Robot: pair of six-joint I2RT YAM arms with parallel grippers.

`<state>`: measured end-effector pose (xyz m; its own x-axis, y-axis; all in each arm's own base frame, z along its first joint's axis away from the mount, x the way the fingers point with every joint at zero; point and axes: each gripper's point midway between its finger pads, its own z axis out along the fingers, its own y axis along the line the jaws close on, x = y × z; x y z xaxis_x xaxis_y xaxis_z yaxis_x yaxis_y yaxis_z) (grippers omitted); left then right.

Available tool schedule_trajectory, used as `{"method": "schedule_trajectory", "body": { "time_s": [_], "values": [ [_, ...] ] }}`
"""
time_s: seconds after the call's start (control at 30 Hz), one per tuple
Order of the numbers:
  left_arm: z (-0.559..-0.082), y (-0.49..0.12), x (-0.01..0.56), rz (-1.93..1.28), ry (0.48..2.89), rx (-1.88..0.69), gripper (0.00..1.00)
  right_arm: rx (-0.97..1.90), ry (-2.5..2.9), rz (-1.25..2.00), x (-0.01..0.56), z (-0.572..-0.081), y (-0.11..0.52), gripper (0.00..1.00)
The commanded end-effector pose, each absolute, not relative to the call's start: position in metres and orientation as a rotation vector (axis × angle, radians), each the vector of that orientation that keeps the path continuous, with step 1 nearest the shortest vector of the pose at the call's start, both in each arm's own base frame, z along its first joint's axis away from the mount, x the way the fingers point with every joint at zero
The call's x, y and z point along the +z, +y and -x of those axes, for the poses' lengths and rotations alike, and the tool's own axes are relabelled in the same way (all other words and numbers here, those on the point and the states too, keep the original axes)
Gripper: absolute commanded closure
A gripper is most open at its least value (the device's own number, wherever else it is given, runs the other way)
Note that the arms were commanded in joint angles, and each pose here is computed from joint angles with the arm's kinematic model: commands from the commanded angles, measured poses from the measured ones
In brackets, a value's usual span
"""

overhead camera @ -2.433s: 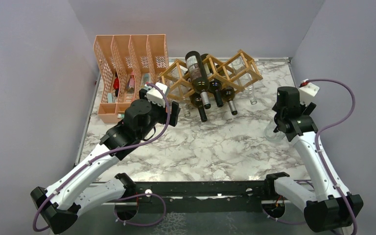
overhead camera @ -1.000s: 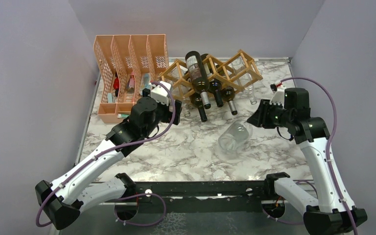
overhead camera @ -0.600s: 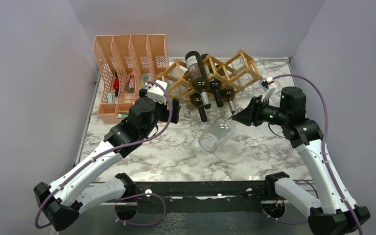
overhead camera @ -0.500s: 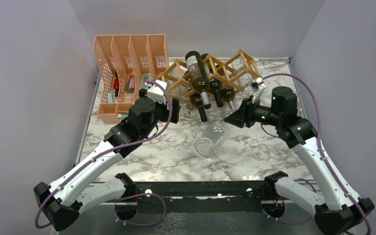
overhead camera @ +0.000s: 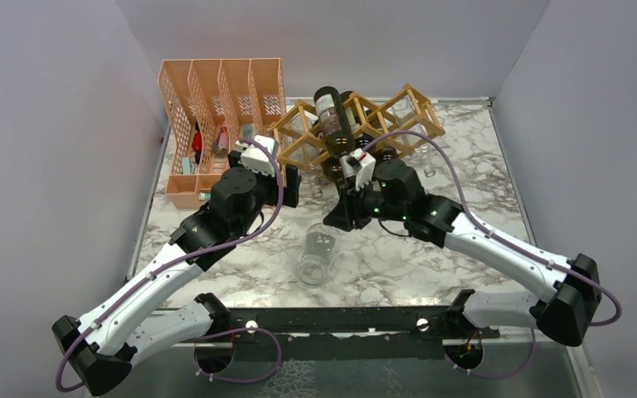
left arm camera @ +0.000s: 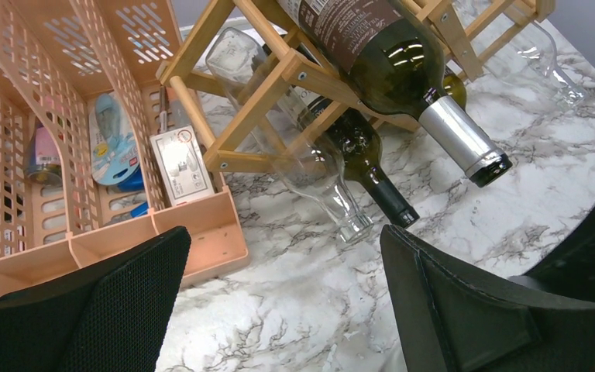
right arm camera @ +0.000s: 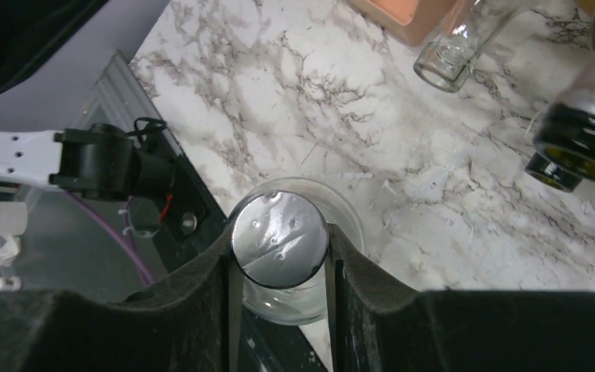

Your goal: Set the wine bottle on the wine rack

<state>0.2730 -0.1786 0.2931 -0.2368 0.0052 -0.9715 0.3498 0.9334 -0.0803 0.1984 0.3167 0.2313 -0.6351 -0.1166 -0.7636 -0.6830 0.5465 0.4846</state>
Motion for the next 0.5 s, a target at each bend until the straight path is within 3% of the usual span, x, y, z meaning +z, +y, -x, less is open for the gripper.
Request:
{"method": "schedule_trajectory", "body": {
  "time_s": [0.0,0.23,0.47],
  "values": [
    [-0.271,-0.166,0.311,-0.204,1.752,-0.317,0.01,1.155,1.757,0.551,0.316,-0.219,0.364,0.99],
    [-0.269,-0.161,0.311,-0.192,1.753,-0.301,0.01,1.135,1.665,0.523,0.313,-0.231,0.390,0.99],
    [-0.269,-0.160,0.306,-0.192,1.763,-0.288,0.01,1.111,1.677,0.438,0.281,-0.230,0.374,0.99]
  ]
}}
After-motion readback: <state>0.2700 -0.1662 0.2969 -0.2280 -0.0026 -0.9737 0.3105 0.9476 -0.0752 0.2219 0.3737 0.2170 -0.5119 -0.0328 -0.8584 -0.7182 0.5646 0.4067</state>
